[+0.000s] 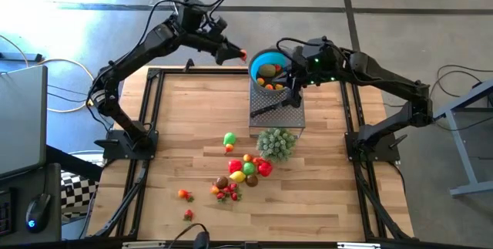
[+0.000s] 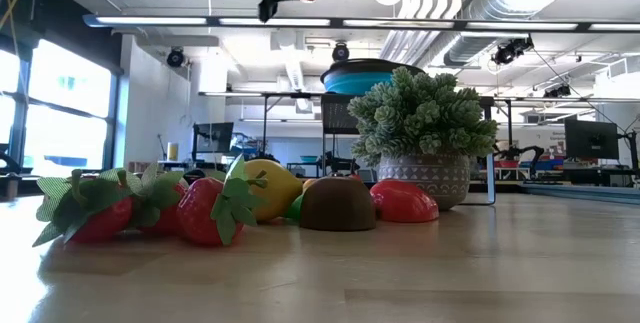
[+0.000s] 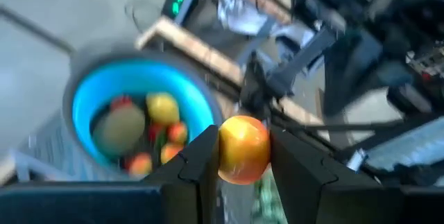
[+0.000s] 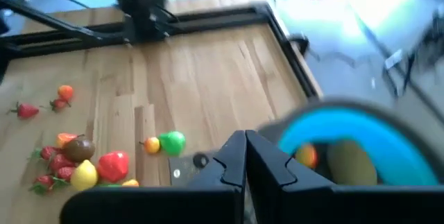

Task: Pick & Place Fruit
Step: Put the orange pear into the blue strainer bowl

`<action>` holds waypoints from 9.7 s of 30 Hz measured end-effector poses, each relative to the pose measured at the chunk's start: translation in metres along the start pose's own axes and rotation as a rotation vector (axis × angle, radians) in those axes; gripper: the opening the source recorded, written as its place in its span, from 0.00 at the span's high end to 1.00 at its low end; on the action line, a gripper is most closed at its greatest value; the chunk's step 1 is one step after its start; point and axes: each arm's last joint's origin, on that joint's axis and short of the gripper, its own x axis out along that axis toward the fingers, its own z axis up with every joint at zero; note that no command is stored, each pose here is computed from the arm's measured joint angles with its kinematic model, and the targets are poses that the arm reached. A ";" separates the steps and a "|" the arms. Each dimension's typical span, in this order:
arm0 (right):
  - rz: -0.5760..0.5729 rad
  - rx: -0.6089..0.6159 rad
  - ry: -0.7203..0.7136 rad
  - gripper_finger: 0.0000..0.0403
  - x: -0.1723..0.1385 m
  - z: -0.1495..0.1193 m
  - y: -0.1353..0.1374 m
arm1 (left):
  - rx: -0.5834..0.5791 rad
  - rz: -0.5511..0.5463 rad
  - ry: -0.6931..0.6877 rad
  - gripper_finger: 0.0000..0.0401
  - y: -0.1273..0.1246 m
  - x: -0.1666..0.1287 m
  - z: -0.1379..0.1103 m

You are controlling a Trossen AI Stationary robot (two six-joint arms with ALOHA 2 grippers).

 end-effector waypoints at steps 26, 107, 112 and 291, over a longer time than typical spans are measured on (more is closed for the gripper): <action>0.264 0.602 -0.082 0.72 0.010 0.015 -0.004 | 0.373 -0.131 -0.122 0.72 -0.046 0.022 0.004; 0.194 0.631 -0.027 0.99 0.035 0.005 -0.042 | 0.206 -0.088 0.036 0.48 -0.039 0.024 -0.012; 0.228 0.543 -0.021 0.99 0.021 0.003 -0.037 | 0.196 -0.077 0.072 0.48 -0.037 0.024 -0.016; -0.352 0.472 0.410 0.99 -0.015 -0.070 -0.029 | 0.264 0.205 0.274 0.21 0.068 0.133 -0.305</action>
